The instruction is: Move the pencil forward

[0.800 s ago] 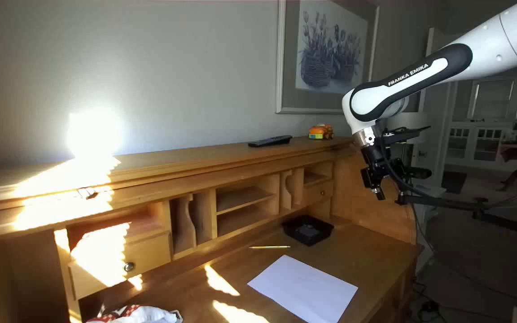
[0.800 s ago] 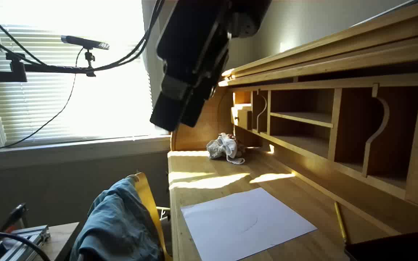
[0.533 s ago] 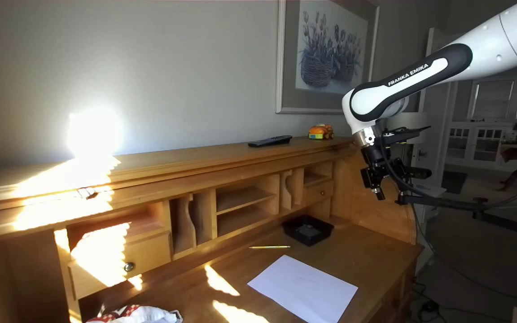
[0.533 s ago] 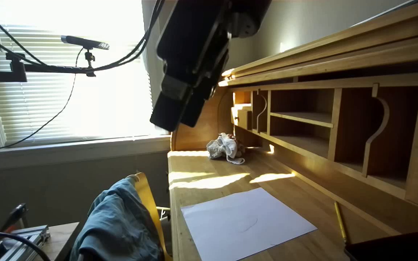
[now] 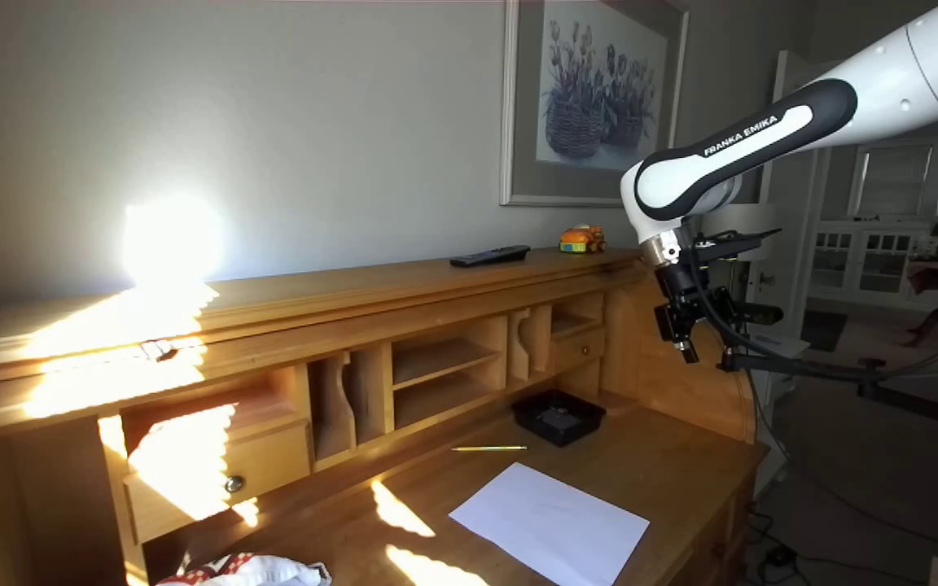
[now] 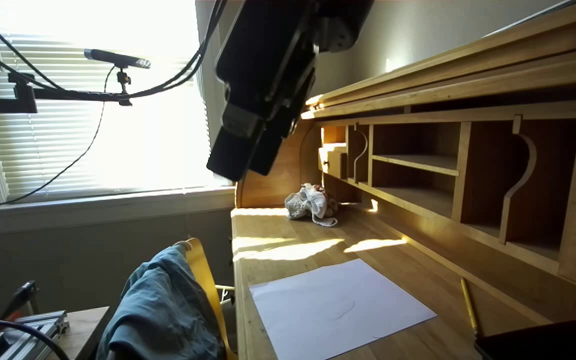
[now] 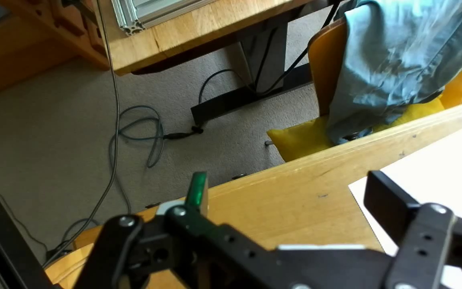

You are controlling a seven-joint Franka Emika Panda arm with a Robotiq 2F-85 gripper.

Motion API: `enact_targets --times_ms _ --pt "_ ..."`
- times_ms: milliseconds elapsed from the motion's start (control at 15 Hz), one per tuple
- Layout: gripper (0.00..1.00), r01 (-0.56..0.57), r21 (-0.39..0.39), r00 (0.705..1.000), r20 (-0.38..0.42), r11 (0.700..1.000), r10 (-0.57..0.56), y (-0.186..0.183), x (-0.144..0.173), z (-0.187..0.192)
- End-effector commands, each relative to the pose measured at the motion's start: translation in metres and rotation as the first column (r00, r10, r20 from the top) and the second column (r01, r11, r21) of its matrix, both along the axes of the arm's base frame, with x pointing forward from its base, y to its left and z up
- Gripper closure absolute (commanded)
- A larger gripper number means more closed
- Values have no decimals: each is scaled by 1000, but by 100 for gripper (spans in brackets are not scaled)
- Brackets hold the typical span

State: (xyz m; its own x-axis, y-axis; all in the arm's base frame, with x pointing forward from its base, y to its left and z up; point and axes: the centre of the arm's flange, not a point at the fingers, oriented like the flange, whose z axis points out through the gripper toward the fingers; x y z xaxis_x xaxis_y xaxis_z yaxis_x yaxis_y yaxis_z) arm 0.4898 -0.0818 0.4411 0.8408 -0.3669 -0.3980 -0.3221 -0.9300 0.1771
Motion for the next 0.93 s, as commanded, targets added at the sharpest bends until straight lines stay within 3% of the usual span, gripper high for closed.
enact_targets --times_ms 0,533,733,867 --pt "0 0 0 1000 0 1000 0 0 0 0" --pt "0 0 0 1000 0 1000 0 0 0 0" --pt "0 -59 15 993 103 998 57 10 14 -19" --pt "0 -135 66 981 147 989 124 25 23 -28"
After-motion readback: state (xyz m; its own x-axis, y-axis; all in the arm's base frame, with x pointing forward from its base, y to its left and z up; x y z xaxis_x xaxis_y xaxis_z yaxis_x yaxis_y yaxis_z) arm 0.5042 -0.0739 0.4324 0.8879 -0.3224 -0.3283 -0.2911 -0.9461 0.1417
